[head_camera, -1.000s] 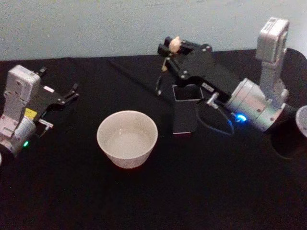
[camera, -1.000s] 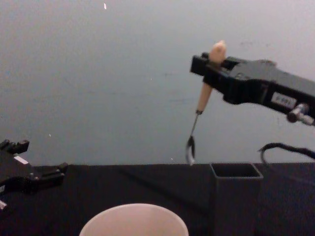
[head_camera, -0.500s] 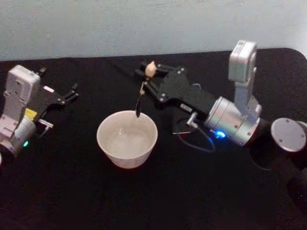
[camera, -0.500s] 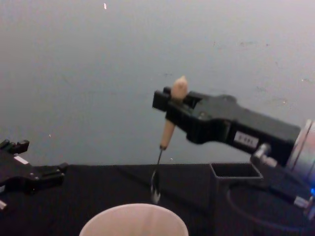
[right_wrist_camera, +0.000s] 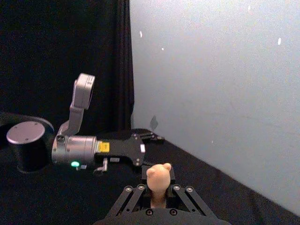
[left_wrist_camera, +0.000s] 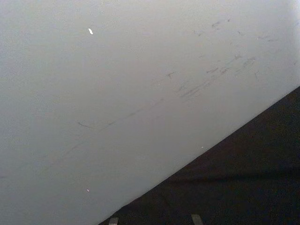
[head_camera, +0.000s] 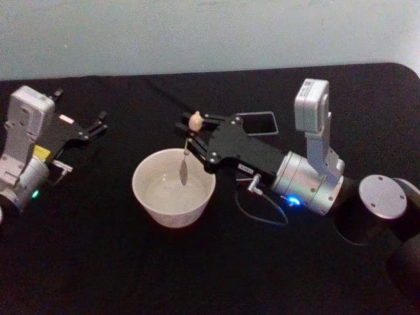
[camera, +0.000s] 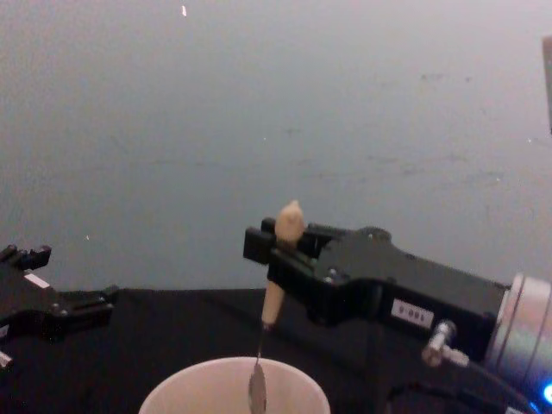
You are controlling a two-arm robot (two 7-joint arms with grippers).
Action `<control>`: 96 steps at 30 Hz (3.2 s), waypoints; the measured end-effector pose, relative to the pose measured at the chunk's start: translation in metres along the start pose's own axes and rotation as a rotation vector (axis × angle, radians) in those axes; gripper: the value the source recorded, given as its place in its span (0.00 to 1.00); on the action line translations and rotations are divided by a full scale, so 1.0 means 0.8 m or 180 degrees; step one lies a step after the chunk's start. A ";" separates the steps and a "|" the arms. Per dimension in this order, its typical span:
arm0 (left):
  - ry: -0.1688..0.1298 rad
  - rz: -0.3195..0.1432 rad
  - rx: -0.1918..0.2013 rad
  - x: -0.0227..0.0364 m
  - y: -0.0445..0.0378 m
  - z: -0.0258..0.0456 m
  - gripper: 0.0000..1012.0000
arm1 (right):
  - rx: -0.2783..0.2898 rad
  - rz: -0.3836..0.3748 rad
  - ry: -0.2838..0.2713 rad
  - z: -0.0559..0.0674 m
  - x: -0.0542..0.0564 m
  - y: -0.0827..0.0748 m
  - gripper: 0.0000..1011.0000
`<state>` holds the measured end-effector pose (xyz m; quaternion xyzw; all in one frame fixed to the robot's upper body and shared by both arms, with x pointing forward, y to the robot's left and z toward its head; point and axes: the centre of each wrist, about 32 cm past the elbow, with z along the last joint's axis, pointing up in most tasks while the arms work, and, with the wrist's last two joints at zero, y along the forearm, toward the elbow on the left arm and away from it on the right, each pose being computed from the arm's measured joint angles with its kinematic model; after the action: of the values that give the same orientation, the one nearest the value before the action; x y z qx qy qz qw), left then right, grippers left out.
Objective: Pick up the stirring spoon with one hand, stir inside the cup, then place it back in its original position.
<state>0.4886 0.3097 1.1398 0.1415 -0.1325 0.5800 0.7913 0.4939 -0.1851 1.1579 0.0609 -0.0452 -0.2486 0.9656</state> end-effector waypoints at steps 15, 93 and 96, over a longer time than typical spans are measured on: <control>0.0000 0.0000 0.0000 0.0000 0.000 0.0000 0.99 | -0.0169 0.0024 0.0056 -0.015 -0.007 -0.005 0.16; 0.0000 0.0000 0.0000 0.0000 0.000 0.0000 0.99 | -0.0260 -0.0112 0.0003 -0.027 -0.004 0.006 0.16; 0.0000 0.0000 0.0000 0.0000 0.000 0.0000 0.99 | -0.0266 -0.0117 0.0006 -0.026 -0.005 0.001 0.16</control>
<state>0.4886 0.3097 1.1398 0.1415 -0.1324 0.5799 0.7913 0.4930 -0.1806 1.1371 0.0216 -0.0327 -0.2679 0.9626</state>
